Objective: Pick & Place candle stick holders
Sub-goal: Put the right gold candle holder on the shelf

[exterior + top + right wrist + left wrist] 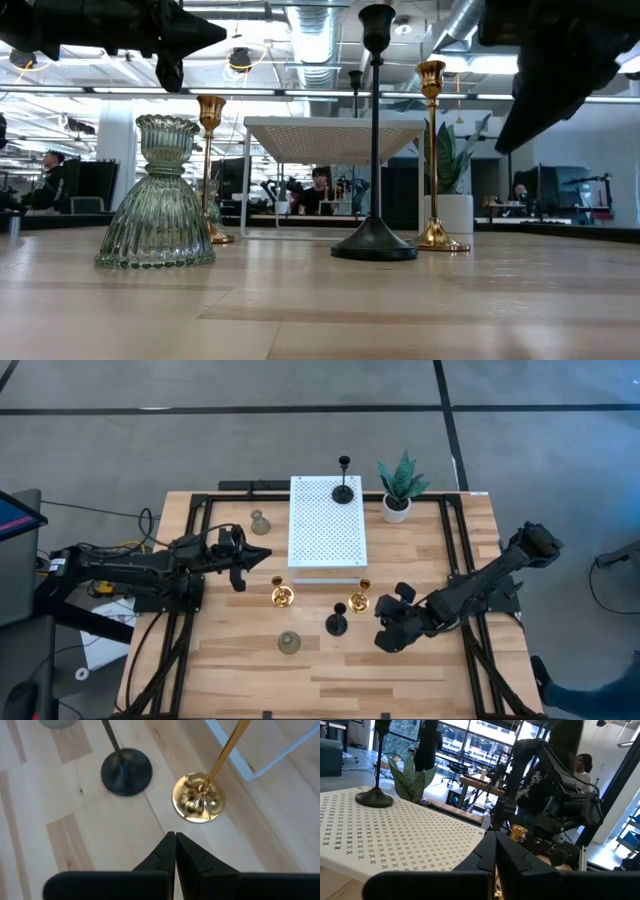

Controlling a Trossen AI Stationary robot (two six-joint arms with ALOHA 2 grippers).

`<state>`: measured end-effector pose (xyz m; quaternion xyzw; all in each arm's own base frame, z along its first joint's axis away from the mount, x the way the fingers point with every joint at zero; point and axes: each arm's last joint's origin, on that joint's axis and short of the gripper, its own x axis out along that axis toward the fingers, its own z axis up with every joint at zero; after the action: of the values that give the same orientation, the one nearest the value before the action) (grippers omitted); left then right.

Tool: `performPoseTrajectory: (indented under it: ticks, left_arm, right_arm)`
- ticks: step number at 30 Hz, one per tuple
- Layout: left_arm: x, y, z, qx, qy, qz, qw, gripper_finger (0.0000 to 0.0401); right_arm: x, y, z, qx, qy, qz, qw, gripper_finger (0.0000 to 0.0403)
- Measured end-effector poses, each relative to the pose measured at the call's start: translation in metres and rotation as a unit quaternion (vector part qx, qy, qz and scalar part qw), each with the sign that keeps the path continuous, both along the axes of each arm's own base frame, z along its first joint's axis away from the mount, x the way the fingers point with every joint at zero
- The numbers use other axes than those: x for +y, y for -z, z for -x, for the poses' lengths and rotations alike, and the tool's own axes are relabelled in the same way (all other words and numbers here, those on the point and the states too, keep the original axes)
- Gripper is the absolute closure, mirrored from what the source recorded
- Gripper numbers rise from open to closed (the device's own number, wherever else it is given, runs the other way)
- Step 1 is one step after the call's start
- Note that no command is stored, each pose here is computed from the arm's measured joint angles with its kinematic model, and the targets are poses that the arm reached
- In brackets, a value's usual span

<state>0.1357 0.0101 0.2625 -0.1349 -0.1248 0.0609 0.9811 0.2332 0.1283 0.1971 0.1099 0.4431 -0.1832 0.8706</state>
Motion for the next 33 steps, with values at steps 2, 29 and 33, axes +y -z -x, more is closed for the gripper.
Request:
performPoseTrajectory:
  ticks: [2, 29, 33]
  left_arm:
    - [0.000, 0.000, 0.000, 0.000, 0.000, 0.000, 1.000, 0.0397]
    - [0.000, 0.000, 0.000, 0.000, 0.000, 0.001, 1.000, 0.0393]
    - [0.000, 0.000, 0.000, 0.000, 0.000, 0.001, 1.000, 0.0393]
  right_arm:
    - [-0.002, 0.002, -0.005, -0.004, 0.007, -0.002, 1.000, 0.0382]
    - [-0.048, -0.004, -0.037, -0.064, 0.072, 0.015, 0.995, 0.0127]
    - [-0.055, -0.004, -0.039, -0.064, 0.084, 0.016, 0.994, 0.0127]
